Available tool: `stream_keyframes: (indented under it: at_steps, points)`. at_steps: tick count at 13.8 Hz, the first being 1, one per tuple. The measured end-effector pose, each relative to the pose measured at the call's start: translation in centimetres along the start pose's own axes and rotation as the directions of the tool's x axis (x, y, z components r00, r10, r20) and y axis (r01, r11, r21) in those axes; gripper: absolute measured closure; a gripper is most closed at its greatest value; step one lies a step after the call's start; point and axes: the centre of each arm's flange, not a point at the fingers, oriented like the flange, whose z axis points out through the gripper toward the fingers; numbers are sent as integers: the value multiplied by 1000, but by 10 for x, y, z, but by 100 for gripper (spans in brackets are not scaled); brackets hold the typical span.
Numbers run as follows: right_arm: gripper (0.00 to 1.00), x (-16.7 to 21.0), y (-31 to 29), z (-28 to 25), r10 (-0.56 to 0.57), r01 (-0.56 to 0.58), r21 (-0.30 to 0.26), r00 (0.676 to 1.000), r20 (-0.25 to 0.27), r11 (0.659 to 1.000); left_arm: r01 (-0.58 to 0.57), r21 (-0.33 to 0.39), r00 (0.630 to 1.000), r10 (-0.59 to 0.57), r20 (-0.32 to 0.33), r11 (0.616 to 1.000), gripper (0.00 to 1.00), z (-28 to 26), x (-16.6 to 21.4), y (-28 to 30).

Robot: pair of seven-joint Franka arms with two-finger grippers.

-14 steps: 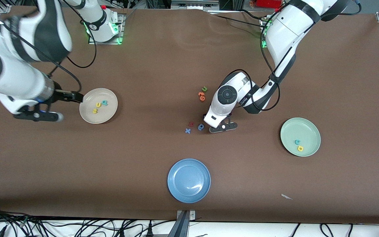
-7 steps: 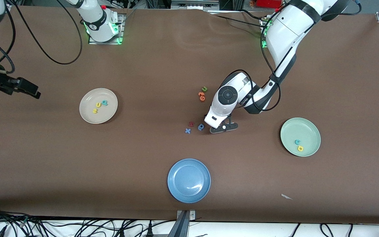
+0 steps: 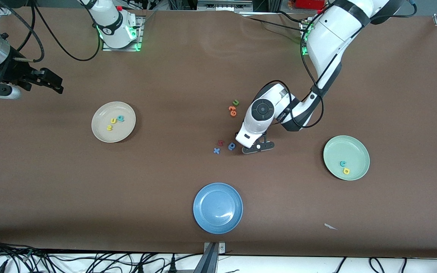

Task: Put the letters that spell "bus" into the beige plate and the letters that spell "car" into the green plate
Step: 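Drop the cyan letter on the green plate while the right gripper returns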

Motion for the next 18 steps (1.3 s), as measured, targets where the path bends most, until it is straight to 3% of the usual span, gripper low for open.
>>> stream_keyframes:
  at_steps: [4,7,9,12,18]
  points:
    - [0,2,6,-9,10,-10,2,1000,-20,1000,4,6,1000,-4,-6,1000,89,-5,9,-5]
    - [0,7,13,-12,23,-23,5,999,-28,1000,-42,85,999,39,34,996,89,-42,52,-41]
    - [0,10,17,-9,31,-31,5,999,-26,1000,-105,130,992,95,82,986,89,-75,89,-84]
    - [0,12,17,-6,32,-32,8,999,-19,999,-199,126,976,184,120,972,89,-105,137,-165]
    - [0,9,2,-6,4,-4,7,1000,-14,1000,-247,158,965,227,135,956,89,-112,190,-299]
